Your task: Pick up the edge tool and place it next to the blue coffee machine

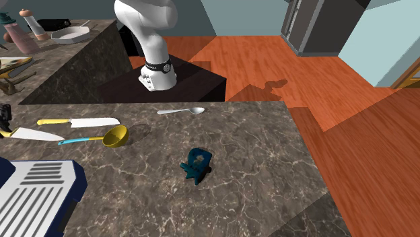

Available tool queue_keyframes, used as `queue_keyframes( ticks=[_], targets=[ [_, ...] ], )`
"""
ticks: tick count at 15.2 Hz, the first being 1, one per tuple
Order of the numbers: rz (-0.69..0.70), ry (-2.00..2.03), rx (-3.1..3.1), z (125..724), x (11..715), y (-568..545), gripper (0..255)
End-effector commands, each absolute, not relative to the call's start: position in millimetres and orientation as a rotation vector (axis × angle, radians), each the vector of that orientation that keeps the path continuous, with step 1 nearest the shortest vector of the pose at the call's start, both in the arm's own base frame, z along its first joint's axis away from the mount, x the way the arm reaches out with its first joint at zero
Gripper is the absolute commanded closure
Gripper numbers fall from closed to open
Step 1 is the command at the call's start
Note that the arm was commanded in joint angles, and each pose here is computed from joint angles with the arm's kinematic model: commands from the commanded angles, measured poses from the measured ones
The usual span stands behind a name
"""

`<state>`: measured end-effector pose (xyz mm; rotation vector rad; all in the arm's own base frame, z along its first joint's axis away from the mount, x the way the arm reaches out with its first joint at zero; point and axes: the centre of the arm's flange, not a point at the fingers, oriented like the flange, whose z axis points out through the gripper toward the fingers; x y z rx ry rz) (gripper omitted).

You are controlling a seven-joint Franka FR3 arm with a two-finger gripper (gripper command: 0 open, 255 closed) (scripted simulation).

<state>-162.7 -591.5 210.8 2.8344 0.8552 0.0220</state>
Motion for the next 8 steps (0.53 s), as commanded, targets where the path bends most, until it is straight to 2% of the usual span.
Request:
queue_keyframes(
  ticks=[1, 6, 7, 8],
  targets=[
    [0.022, 0.856, 2.834, 208.6, -163.2, -591.7, 255],
    [0.022, 0.856, 2.834, 208.6, -163.2, -591.7, 255],
    [0.022, 0.856, 2.834, 208.6, -163.2, -591.7, 0],
    [0.022, 0.856, 2.834, 208.6, -163.2, -591.7, 0]
  ],
)
